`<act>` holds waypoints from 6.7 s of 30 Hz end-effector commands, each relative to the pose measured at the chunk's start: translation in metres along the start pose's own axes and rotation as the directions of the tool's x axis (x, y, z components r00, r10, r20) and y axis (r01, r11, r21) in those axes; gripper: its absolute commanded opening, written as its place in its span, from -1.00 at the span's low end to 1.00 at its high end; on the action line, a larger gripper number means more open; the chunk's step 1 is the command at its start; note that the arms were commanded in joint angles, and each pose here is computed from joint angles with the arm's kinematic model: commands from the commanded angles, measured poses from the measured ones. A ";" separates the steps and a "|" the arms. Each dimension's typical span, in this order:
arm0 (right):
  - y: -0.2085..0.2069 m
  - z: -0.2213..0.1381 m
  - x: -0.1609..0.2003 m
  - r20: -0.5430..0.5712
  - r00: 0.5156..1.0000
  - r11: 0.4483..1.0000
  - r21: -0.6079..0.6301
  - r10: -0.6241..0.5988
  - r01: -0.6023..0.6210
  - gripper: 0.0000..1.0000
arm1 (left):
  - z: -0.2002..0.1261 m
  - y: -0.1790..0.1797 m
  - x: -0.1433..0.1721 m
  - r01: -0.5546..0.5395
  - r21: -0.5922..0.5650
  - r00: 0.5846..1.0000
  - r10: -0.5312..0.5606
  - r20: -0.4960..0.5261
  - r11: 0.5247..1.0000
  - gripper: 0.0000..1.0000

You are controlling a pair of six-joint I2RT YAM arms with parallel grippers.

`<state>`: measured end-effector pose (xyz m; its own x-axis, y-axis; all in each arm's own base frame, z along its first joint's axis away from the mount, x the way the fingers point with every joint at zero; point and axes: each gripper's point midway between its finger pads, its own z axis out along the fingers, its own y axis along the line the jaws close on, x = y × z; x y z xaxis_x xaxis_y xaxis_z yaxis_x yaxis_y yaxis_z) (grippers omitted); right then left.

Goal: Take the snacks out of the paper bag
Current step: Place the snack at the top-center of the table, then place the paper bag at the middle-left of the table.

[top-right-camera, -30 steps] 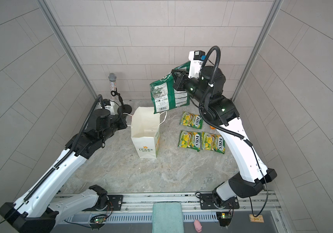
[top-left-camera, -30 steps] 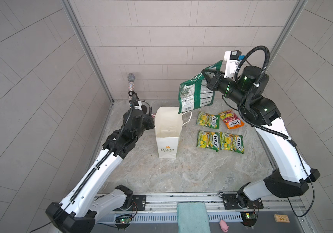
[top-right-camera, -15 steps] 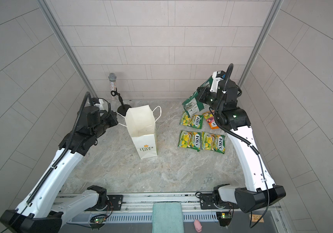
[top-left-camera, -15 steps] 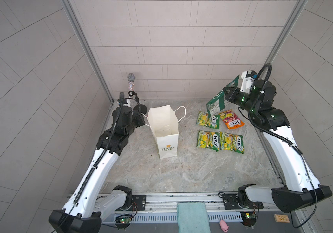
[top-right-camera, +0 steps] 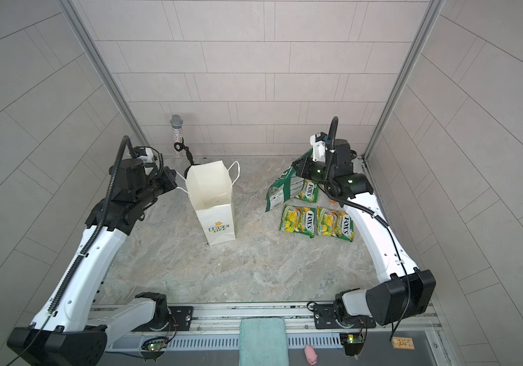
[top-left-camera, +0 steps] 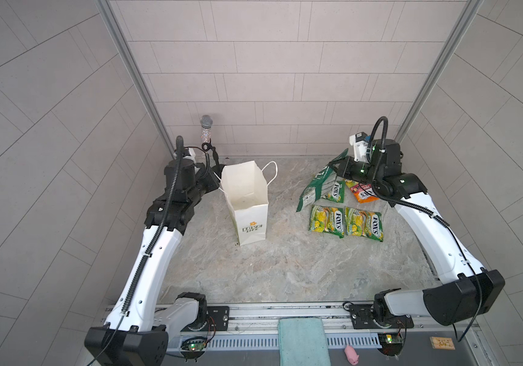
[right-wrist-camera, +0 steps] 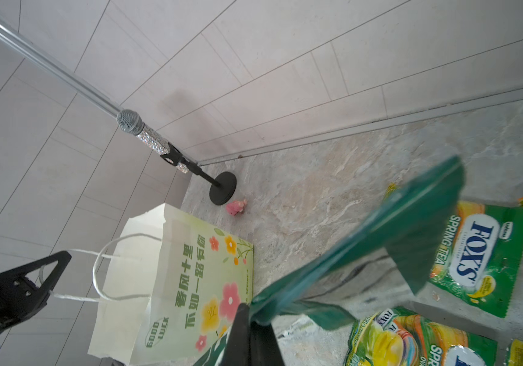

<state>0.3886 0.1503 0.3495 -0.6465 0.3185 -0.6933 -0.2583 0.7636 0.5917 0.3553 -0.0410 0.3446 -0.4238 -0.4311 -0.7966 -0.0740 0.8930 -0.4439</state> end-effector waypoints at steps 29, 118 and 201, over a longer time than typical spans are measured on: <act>0.048 0.076 0.138 -0.458 0.844 0.930 -0.350 -0.277 0.115 -1.00 | -0.020 0.040 -0.004 0.072 0.030 0.997 -0.072 -0.022 0.997 -1.00; -0.084 0.195 -0.004 -0.463 0.669 0.488 0.460 -0.581 0.742 0.54 | 0.004 -0.090 0.018 0.138 0.528 0.972 -0.012 -0.235 0.838 -1.00; -0.192 -0.038 -0.037 0.022 0.939 0.451 0.881 -0.344 0.145 0.53 | -0.087 0.143 -0.071 0.078 -0.610 0.927 0.167 0.335 0.788 1.00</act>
<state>0.4463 0.0035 0.2579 -0.5962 -0.0425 -0.8017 0.2399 0.9436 -0.2284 0.3117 0.0909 0.3925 -0.1329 -0.2945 -0.9464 -0.4401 0.8731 -0.2099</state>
